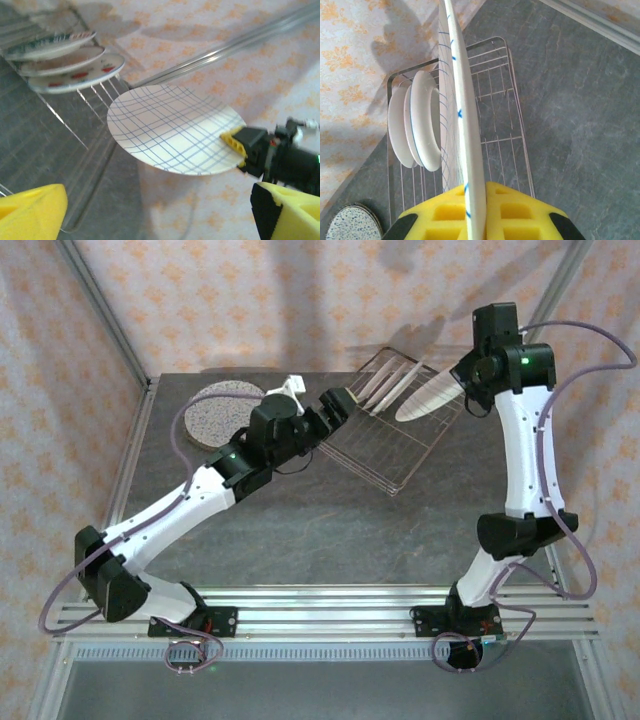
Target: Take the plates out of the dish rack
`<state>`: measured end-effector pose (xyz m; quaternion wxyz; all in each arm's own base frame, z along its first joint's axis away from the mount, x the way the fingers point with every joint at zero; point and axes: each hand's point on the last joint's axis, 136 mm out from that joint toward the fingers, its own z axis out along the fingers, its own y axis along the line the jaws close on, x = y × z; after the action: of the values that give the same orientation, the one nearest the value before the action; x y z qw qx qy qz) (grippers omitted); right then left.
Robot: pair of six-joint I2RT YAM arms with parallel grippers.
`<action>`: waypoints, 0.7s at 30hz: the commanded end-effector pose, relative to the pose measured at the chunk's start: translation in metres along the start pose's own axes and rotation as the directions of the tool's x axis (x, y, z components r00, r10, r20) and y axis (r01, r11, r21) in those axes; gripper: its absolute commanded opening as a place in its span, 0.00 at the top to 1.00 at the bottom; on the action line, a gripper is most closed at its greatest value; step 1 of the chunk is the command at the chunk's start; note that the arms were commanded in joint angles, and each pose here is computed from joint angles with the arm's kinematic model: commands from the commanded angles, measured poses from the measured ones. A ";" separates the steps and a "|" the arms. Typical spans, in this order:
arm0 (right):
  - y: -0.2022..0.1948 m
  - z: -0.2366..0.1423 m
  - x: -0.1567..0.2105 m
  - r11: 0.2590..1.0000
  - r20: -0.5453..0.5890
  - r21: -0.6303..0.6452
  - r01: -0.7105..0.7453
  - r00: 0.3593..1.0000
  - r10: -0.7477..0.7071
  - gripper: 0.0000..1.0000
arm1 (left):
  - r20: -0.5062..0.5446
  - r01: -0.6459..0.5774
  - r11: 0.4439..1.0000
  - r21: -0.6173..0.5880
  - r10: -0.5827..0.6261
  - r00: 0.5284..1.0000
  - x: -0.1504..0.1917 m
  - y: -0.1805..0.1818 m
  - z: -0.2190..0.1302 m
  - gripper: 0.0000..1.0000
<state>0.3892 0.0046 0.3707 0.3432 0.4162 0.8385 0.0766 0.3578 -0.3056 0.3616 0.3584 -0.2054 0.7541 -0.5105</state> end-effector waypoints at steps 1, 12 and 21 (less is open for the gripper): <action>-0.003 -0.024 -0.001 0.994 0.017 -0.059 -0.087 0.996 0.089 1.00 | -0.082 0.283 0.959 0.032 -0.279 0.957 0.011 -0.013 0.014 0.13; -0.020 -0.044 0.022 0.967 -0.053 -0.133 -0.219 0.976 0.213 1.00 | -0.199 0.610 0.790 -0.054 -0.607 0.769 0.050 -0.015 0.067 0.22; -0.026 -0.050 0.037 0.937 -0.117 -0.182 -0.299 0.952 0.281 1.00 | -0.244 0.692 0.714 -0.103 -0.693 0.679 0.078 -0.012 0.095 0.34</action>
<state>0.3225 0.0211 0.3594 0.3038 0.4853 0.7997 0.1806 0.3758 -0.4105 0.3036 0.0570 -0.4040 0.6895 -0.5984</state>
